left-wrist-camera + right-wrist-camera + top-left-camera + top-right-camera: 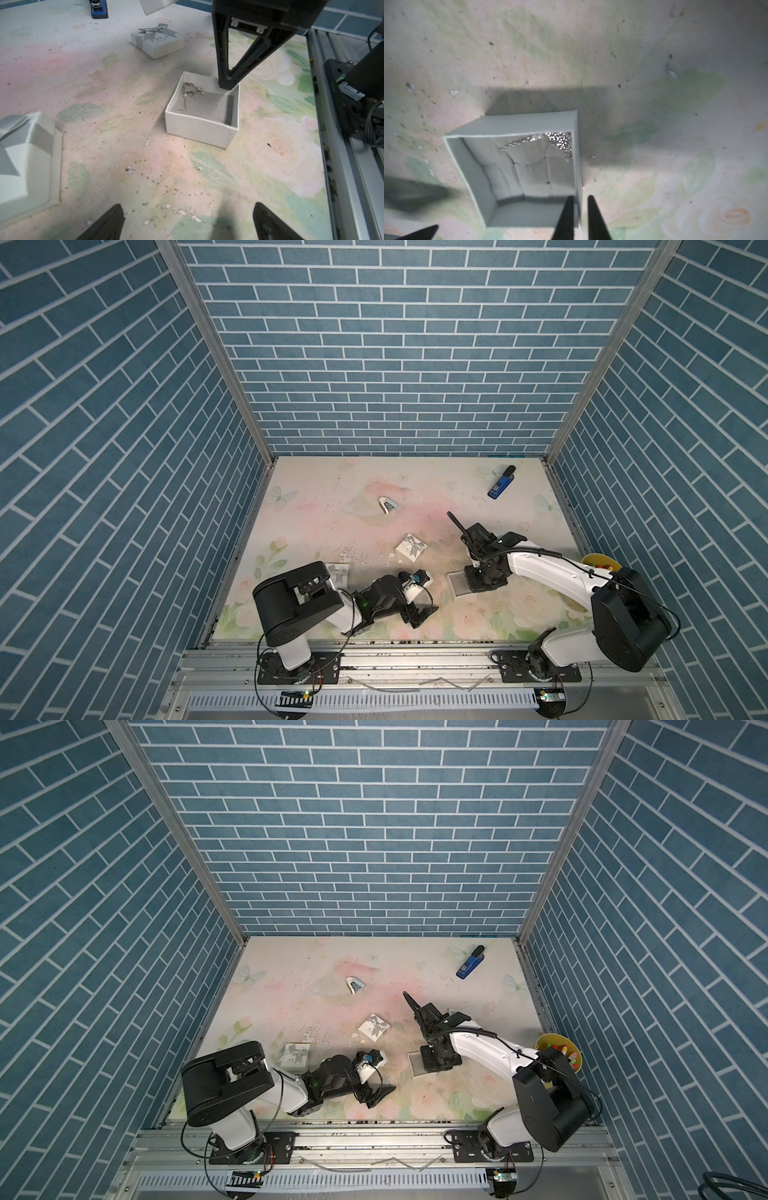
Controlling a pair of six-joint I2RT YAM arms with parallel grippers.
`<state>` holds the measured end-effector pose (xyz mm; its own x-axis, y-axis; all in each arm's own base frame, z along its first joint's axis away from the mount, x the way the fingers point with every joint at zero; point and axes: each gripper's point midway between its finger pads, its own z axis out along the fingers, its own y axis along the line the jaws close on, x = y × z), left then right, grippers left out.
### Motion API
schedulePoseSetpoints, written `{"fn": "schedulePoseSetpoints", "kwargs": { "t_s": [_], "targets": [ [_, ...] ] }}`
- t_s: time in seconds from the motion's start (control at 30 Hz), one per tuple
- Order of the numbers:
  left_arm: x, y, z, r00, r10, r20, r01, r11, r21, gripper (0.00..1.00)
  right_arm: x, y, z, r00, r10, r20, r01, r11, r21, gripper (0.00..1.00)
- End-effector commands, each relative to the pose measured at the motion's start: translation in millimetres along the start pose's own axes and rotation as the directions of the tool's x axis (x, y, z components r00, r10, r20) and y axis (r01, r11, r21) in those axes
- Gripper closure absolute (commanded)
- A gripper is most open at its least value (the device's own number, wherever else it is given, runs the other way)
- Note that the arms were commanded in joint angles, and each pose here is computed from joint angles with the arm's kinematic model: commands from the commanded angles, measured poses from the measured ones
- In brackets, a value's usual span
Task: Take the necklace out of the lift-off lid jewelry box
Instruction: Place the jewelry box at the center of the board, then take out the inner lining from the jewelry box.
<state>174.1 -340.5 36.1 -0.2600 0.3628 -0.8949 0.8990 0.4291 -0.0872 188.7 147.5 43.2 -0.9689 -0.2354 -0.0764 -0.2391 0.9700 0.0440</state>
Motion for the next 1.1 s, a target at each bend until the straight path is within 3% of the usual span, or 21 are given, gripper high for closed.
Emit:
{"fn": "schedulePoseSetpoints", "kwargs": {
  "t_s": [0.0,0.13,0.4,0.77,1.07],
  "targets": [
    [-8.6,1.2,-0.9,0.999,-0.012,0.048,0.013,1.0,-0.019,0.03,1.6,-9.3,-9.8,1.0,0.018,0.019,-0.019,0.999,0.051,0.74],
    [-11.5,3.8,-3.3,0.998,-0.006,0.056,0.008,0.999,-0.038,0.05,2.2,-11.2,-27.4,0.998,0.047,0.036,-0.049,0.997,0.055,0.66],
    [-28.2,7.5,1.1,0.998,0.033,0.054,-0.029,0.997,-0.069,0.14,-3.7,9.5,-49.2,0.991,0.119,0.067,-0.12,0.993,0.01,0.67],
    [-41.8,-0.4,18.6,0.995,0.083,0.049,-0.082,0.996,-0.022,0.28,-5.9,26.0,-23.4,0.997,0.079,-0.012,-0.078,0.994,0.08,0.67],
    [-42.2,-4.0,23.2,0.995,0.081,0.058,-0.081,0.997,0.001,0.28,-12.0,35.8,-10.0,0.997,0.072,-0.028,-0.07,0.996,0.059,0.64]
  ]
}}
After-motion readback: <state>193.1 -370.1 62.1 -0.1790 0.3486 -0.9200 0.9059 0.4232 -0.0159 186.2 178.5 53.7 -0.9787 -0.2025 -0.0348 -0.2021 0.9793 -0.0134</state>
